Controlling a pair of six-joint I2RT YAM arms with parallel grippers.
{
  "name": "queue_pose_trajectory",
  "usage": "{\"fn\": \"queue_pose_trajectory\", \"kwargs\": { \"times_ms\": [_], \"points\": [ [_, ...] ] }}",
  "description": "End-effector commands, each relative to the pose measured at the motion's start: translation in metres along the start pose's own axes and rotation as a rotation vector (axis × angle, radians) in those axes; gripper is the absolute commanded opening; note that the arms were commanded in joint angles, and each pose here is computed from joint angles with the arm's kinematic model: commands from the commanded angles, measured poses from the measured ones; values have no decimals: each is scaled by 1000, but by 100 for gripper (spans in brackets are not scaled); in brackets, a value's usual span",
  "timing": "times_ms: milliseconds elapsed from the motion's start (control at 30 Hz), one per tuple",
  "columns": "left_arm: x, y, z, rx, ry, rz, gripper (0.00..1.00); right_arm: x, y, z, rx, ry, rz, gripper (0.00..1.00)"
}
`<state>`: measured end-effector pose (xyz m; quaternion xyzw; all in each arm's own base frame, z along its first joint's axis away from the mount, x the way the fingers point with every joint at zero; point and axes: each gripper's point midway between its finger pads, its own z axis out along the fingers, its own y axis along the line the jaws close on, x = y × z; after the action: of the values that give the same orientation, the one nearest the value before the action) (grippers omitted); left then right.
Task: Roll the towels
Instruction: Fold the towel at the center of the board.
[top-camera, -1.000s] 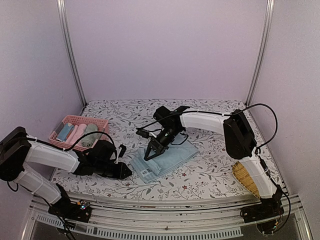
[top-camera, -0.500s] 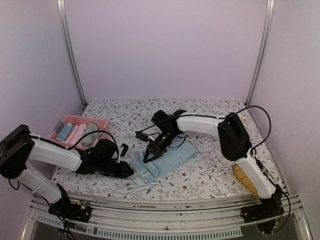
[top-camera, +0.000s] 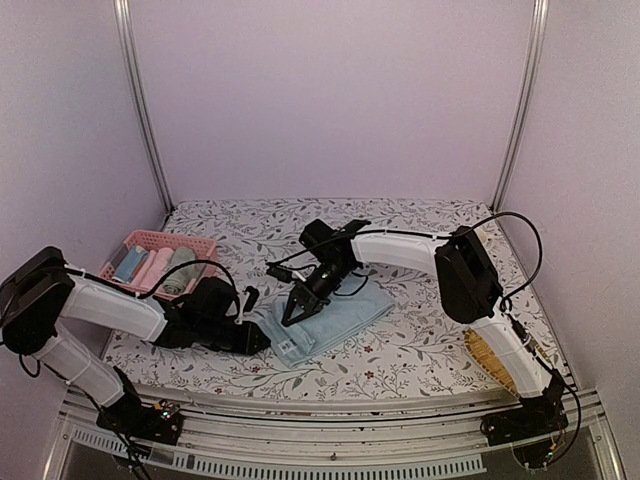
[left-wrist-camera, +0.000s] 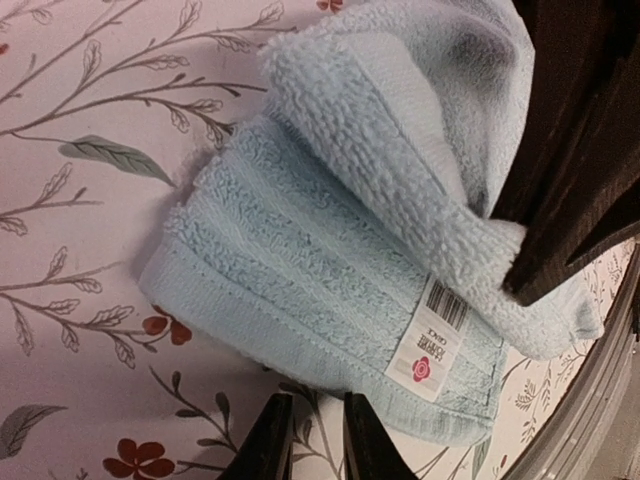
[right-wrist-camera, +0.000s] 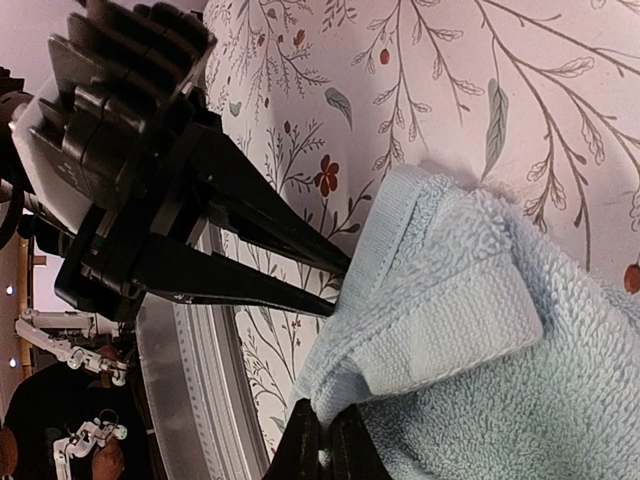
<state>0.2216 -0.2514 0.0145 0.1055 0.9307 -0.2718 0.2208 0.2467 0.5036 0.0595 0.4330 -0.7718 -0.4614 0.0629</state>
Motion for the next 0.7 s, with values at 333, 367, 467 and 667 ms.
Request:
{"fn": "queue_pose_trajectory", "kwargs": {
  "times_ms": [333, 367, 467, 667],
  "points": [
    [32, 18, 7, -67, 111, 1, 19, -4, 22, 8, -107, 1, -18, 42],
    [33, 19, 7, -70, 112, -2, 19, -5, 25, 5, -109, -2, -28, 44],
    [34, 22, 2, -87, 103, -17, 19, -8, 31, -8, -89, -12, -65, 46],
    [14, 17, -38, -102, -10, -38, 20, -19, 28, -58, 64, -69, -176, 47]
  ]
}}
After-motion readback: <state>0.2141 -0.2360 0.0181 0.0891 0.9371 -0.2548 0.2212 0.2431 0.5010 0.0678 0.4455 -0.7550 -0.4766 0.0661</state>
